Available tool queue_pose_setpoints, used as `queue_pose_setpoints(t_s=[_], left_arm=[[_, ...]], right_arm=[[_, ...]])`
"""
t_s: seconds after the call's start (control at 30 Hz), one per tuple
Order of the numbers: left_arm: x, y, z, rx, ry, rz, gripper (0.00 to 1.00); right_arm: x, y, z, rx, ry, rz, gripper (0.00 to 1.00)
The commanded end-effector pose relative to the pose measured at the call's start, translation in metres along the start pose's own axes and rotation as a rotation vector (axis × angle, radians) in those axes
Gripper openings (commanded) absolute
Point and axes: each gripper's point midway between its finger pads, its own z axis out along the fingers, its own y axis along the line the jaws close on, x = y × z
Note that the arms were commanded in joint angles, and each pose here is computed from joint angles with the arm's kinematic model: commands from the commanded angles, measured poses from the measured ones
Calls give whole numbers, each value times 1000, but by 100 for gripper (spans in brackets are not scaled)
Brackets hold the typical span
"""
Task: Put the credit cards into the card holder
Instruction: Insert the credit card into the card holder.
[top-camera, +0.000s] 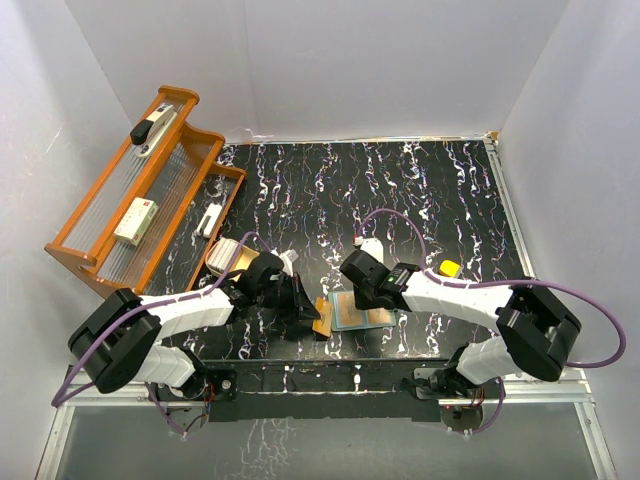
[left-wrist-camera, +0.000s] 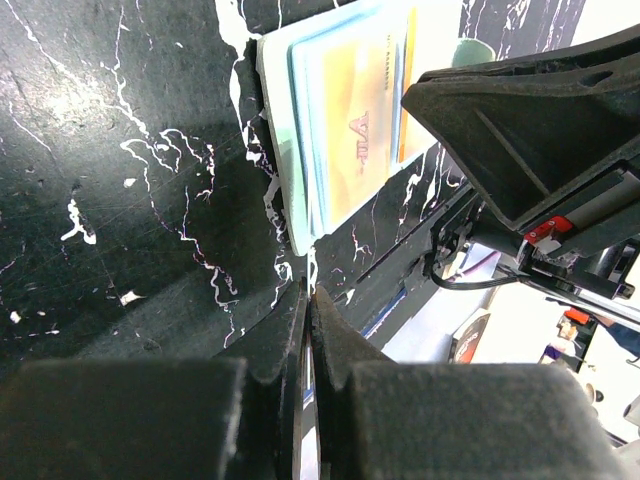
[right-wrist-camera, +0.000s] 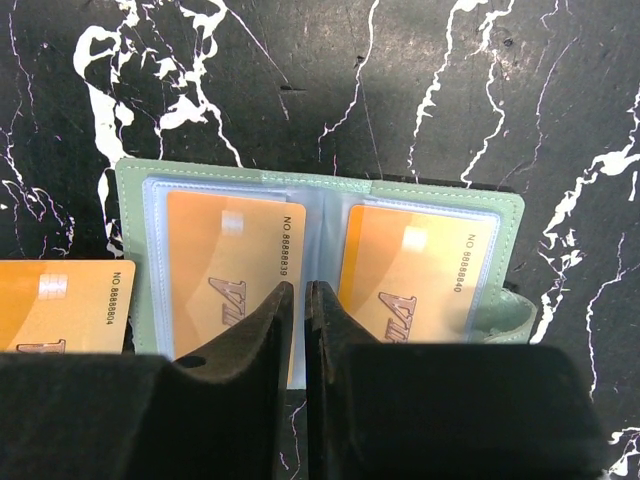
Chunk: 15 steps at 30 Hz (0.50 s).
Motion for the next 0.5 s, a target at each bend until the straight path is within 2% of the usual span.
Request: queue_pose_setpoints(t_s=[0.0, 0.47], left_arm=[[-5, -13, 0, 26, -9, 20, 0], [-6, -17, -1, 28, -15, 29, 0]], right_arm=[[-14, 9, 1, -30, -45, 16, 10], [7, -2, 15, 1, -3, 15, 7]])
